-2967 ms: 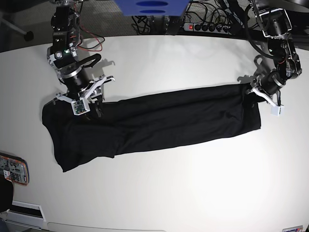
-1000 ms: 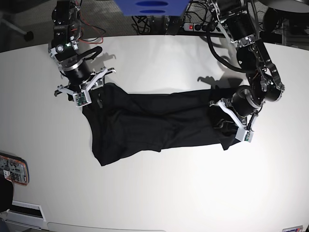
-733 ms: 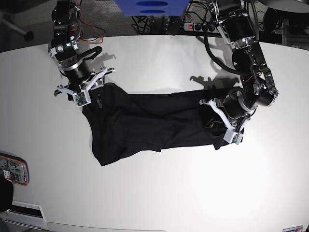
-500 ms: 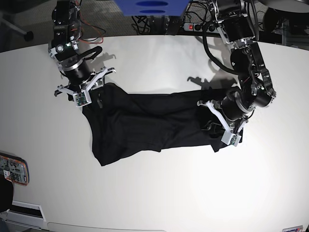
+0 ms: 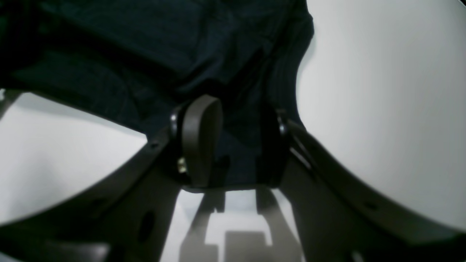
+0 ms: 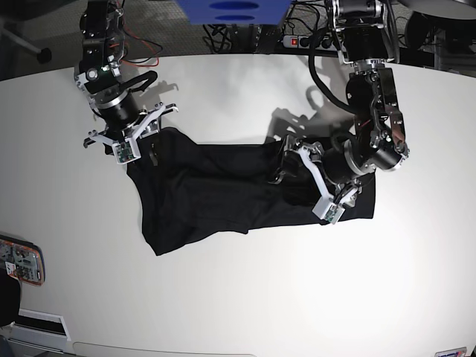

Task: Fold the T-shirt properly
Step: 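Push the left gripper's held end inward along the strip toward the right gripper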

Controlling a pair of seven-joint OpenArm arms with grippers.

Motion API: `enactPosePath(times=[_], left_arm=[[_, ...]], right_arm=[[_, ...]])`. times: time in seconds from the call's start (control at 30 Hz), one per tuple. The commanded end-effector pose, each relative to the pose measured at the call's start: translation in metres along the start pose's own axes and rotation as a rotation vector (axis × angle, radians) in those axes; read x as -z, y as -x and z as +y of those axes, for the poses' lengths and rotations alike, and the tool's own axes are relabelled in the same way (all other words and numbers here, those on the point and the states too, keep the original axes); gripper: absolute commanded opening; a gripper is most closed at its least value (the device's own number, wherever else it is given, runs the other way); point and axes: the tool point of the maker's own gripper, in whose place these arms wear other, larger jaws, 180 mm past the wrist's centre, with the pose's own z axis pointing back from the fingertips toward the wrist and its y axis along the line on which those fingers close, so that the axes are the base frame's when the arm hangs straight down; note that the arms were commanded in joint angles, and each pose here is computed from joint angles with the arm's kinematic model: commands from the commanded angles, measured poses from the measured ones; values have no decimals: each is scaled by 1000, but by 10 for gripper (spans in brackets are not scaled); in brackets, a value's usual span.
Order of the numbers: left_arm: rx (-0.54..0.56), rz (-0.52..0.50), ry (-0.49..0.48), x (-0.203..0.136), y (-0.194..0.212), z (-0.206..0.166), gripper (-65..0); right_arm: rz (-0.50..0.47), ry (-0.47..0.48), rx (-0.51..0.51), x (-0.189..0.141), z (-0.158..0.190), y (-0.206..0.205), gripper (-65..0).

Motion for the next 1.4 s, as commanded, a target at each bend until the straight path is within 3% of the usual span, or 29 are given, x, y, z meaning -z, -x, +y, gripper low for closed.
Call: enactPosePath(times=[0.0, 0.3, 0.5, 0.67, 0.8, 1.0, 1.17, 1.37], left_arm=[[23, -58, 3, -3, -20, 0, 0], [55, -54, 24, 1, -25, -9, 0], [104, -72, -16, -32, -10, -30, 0], [42, -91, -136, -57, -3, 4, 0], [-16, -60, -200, -58, 8, 37, 0], [-97, -3, -193, -37, 22, 61, 0], [-188, -71, -129, -4, 23, 66, 0], [-140, -65, -35, 22, 18, 38, 0]], right_arm=[[-54, 6, -6, -2, -3, -15, -437], [-61, 7, -7, -1, -4, -18, -437], [-58, 8, -6, -1, -5, -17, -437], [-69, 12, -10, 1, -7, -22, -437], [-71, 7, -10, 2, -5, -22, -437], [-67, 6, -9, 1, -4, -21, -437], [-66, 9, -9, 1, -5, -20, -437], [-64, 9, -10, 0, -5, -20, -437]])
